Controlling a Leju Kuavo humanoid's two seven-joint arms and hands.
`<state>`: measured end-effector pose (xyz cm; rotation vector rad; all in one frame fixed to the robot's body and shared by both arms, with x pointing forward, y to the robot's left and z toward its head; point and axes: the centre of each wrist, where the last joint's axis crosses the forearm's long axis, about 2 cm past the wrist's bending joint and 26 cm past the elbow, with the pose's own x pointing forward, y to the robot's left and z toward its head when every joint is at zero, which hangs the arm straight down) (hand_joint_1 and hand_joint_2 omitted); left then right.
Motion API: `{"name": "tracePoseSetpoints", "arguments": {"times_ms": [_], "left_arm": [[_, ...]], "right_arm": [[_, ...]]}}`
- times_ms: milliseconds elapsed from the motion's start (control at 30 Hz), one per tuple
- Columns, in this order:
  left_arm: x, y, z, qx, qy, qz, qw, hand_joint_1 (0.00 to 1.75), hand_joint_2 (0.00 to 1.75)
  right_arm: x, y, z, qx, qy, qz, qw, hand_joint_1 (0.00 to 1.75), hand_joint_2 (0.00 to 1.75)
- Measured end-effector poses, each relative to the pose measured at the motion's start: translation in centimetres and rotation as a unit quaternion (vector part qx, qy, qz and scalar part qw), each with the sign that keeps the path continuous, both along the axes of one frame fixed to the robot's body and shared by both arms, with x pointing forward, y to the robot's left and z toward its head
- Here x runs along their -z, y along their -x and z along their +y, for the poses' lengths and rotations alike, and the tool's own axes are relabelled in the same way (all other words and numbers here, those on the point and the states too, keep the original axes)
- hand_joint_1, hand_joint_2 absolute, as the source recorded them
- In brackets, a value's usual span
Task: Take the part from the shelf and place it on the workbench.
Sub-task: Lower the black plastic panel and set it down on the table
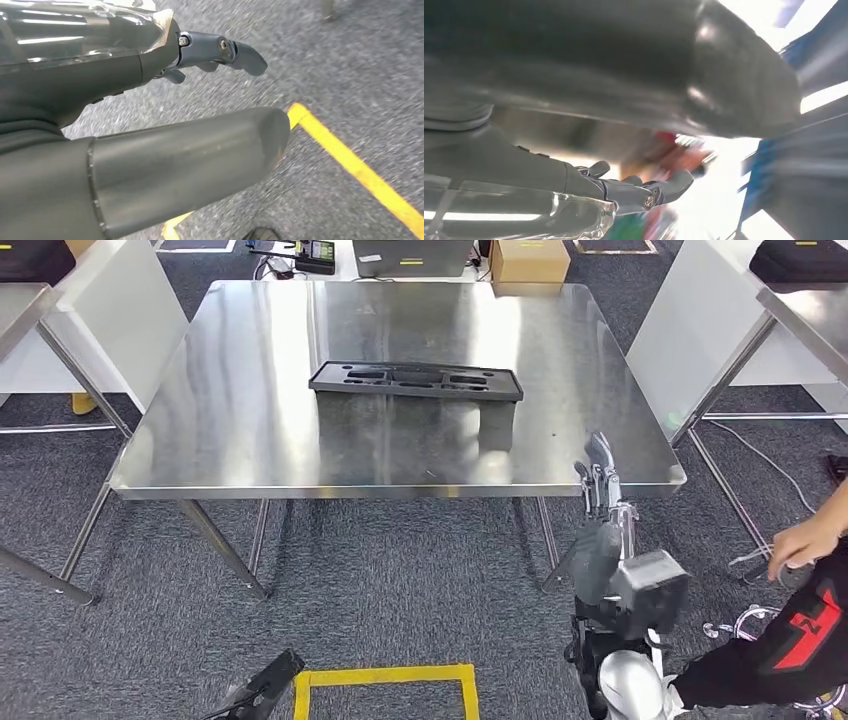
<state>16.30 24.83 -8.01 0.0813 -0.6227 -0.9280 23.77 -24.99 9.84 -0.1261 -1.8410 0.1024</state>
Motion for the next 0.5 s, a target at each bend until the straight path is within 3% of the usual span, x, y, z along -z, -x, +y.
{"name": "tracePoseSetpoints", "arguments": {"times_ms": [100, 200, 333, 500], "left_arm": [[0.4, 1.0, 0.2, -0.008, -0.005, 0.008, 1.0, 0.0, 0.0], [0.6, 1.6, 0.4, -0.011, -0.006, 0.014, 1.0, 0.0, 0.0], [0.5, 1.5, 0.4, -0.01, -0.006, 0.018, 1.0, 0.0, 0.0], [0.5, 1.5, 0.6, -0.004, -0.012, 0.024, 1.0, 0.0, 0.0]], "right_arm": [[4.9, 0.6, -3.0, 0.096, 0.11, 0.107, 0.984, 0.0, 0.0], [10.2, 2.0, -5.9, 0.135, 0.158, 0.234, 0.95, 0.0, 0.0], [15.4, 5.8, -7.7, 0.143, 0.161, 0.406, 0.888, 0.0, 0.0], [18.7, 10.9, -6.9, 0.117, 0.134, 0.581, 0.794, 0.0, 0.0]]}}
